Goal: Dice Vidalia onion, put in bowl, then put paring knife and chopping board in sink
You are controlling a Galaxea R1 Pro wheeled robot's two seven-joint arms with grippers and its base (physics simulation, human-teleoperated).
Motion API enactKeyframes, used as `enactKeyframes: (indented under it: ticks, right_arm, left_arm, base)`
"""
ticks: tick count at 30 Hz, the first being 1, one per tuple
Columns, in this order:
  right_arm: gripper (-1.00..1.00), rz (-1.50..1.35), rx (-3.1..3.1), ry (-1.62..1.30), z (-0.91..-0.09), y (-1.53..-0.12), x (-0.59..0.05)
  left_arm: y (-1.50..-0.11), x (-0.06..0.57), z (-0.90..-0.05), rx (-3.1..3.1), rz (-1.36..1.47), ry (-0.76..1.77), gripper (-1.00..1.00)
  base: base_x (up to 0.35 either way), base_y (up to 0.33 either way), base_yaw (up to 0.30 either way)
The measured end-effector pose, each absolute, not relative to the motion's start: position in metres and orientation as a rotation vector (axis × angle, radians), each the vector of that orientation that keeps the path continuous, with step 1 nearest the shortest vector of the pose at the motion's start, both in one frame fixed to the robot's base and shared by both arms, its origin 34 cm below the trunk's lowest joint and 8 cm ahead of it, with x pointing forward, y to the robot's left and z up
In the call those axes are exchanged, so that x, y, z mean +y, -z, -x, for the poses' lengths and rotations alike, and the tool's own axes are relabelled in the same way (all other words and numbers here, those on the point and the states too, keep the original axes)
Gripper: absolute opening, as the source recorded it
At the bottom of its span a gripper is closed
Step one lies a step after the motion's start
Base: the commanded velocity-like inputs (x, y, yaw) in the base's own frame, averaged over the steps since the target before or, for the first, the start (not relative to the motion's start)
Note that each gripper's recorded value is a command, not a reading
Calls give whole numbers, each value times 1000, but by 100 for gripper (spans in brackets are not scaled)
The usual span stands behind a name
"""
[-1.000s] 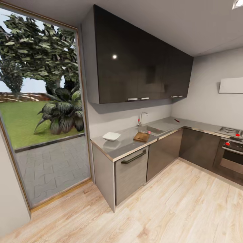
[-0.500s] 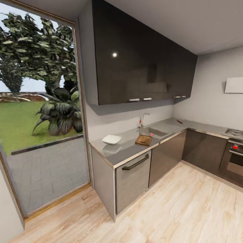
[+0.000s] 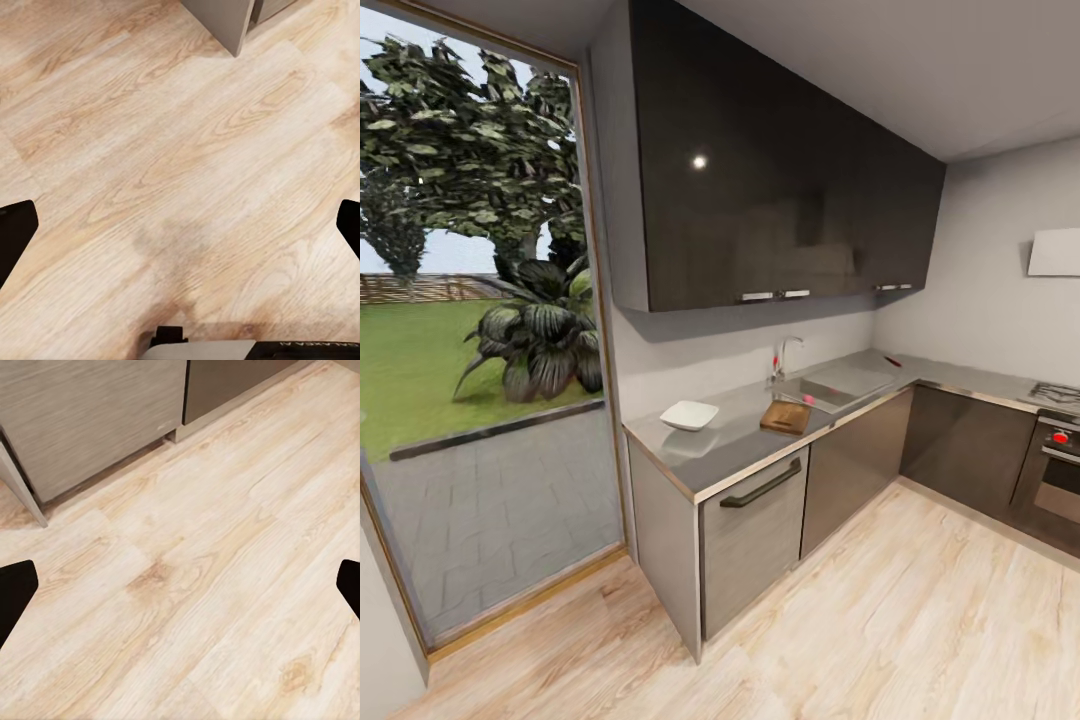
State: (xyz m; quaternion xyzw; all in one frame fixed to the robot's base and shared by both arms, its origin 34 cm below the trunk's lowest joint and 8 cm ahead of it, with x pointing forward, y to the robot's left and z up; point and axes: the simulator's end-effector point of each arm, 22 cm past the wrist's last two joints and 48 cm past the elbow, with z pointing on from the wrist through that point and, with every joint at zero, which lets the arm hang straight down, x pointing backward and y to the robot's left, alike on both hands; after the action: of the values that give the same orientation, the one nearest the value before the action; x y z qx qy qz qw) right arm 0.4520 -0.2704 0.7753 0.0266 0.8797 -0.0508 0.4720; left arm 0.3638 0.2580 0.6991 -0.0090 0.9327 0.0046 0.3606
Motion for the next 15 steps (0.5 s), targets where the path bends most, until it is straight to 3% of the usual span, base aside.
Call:
enactKeyframes:
  ticks: [4,15]
  right_arm:
    - [100,-65,2153,125,-452,-776,-271]
    - [100,-65,2153,126,-452,-776,-271]
  left_arm:
    - [-699,258,-364,2404,24,-12,100]
    - [-699,258,-364,2404,23,-12,100]
  base:
    - [104,0,0]
    - [302,0,0]
